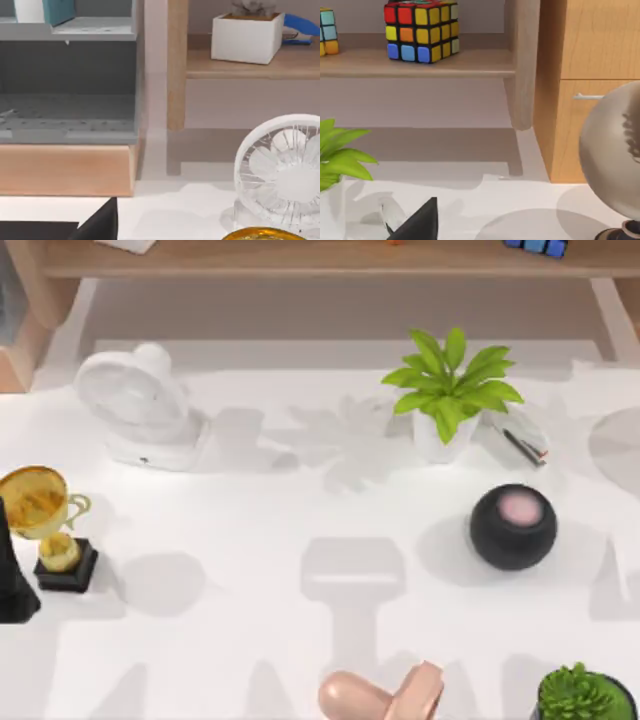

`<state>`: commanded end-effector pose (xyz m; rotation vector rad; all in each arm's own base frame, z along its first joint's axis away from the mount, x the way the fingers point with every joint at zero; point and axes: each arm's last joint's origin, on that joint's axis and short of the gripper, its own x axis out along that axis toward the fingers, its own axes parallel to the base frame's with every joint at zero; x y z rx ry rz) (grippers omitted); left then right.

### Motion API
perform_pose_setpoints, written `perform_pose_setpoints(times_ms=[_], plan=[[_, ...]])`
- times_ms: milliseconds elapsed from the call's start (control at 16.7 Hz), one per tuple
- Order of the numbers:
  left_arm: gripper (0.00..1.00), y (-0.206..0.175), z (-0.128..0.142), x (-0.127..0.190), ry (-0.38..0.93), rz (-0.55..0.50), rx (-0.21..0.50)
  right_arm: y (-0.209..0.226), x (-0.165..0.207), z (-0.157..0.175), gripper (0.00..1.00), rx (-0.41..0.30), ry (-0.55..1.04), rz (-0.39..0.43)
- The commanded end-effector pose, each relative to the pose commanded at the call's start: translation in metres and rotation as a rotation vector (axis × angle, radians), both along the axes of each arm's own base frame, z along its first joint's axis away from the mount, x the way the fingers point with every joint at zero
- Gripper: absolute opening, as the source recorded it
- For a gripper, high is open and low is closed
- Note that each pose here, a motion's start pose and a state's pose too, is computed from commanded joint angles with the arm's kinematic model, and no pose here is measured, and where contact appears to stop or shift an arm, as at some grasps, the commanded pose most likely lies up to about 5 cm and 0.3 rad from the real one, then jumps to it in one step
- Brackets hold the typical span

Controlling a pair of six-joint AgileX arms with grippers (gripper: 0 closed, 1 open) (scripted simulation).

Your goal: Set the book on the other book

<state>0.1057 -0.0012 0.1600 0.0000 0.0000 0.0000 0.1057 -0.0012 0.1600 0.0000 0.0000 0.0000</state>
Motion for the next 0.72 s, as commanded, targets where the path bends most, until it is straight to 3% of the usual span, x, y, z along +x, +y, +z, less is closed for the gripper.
perform_pose_setpoints(times_ms=[300,540,720], plan=[[1.00,0.001,0.017,0.001,-0.018,-0.001,-0.002,0.000,0.000,0.000,1.00,0.000,0.000,0.000],[1.00,0.006,0.068,0.014,-0.048,-0.011,-0.006,0.000,0.000,0.000,1.00,0.000,0.000,0.000],[1.00,0.014,0.112,0.044,-0.049,-0.017,-0.008,0.000,0.000,0.000,1.00,0.000,0.000,0.000]])
